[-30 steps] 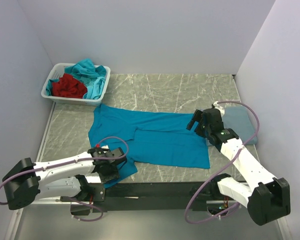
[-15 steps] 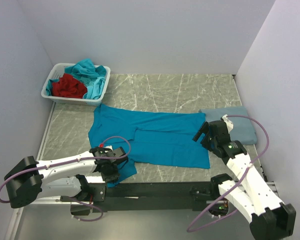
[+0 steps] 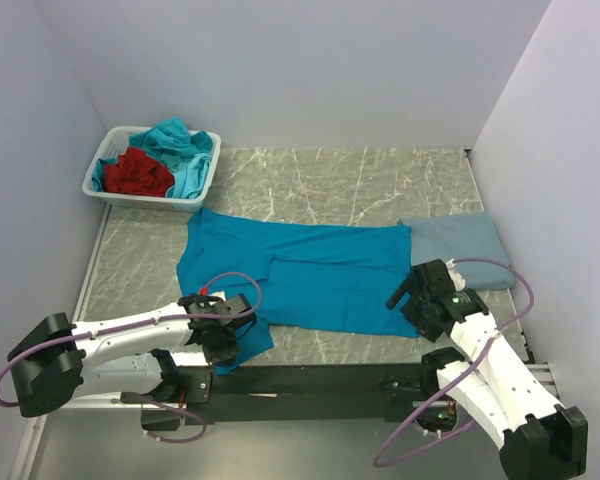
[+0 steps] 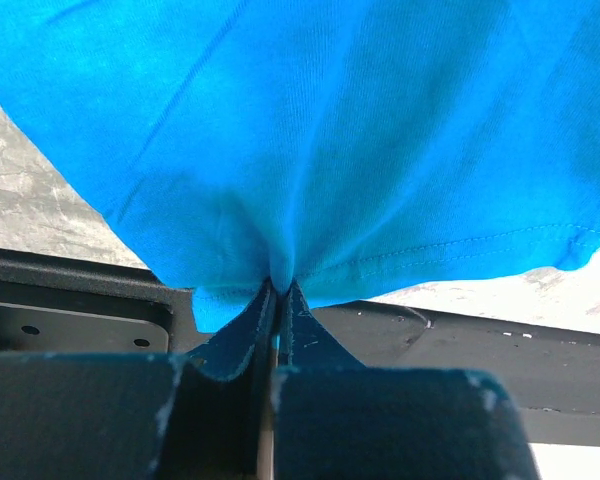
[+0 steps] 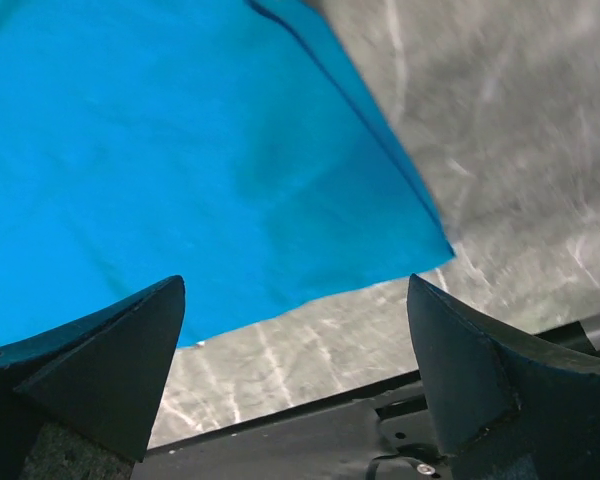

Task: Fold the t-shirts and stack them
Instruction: Fold the tshirt

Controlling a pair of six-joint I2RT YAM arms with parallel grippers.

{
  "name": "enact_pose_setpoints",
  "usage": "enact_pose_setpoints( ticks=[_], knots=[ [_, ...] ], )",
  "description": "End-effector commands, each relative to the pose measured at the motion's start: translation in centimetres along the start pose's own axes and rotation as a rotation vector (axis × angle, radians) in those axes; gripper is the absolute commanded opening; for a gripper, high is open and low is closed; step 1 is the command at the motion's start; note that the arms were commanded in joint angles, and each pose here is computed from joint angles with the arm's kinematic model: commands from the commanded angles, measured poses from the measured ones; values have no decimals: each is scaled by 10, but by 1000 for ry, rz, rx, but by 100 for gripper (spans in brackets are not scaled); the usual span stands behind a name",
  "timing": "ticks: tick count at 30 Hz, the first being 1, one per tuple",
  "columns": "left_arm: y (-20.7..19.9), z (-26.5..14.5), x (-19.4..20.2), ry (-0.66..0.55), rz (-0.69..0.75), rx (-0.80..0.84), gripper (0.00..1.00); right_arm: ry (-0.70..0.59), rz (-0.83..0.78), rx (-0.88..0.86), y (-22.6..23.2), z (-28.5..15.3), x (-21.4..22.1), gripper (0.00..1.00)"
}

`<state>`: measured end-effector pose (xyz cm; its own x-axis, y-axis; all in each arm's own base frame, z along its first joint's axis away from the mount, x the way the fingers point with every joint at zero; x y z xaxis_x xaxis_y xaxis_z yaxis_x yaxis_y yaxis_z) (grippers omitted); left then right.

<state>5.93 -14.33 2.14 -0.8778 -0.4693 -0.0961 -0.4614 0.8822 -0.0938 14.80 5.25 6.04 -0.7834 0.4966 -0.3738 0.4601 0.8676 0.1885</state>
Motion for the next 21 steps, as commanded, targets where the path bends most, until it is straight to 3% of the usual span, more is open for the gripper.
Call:
enact_pose_setpoints(
  ticks=[1, 7, 14, 17, 21],
  knots=[
    [8, -2, -6, -35, 9, -34, 1, 24, 65, 49, -12, 4, 10, 97],
    [-2, -10, -14, -58, 22, -29, 1, 86, 129, 48, -13, 23, 29, 92],
    [-6, -16, -24, -65, 12, -14, 1, 52, 149, 72, -17, 32, 26, 82],
    [-10, -19, -29, -64, 9, 1, 1, 48, 151, 60, -14, 38, 25, 75],
    [-14, -22, -36, -76, 2, 1, 1, 51, 139, 65, -11, 41, 22, 57]
  ],
)
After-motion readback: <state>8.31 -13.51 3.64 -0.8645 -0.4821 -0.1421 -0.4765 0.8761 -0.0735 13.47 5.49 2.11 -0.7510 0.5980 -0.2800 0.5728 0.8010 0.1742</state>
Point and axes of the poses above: each gripper's point midway between its finger pads, its own z axis out along the fingers, its own y axis along the line the jaws close on, x = y × z, the point moved 1 cm from there along -z, back along the fingers, and after that the axes turned 11 degrees about -z, right-handed, at the moved point
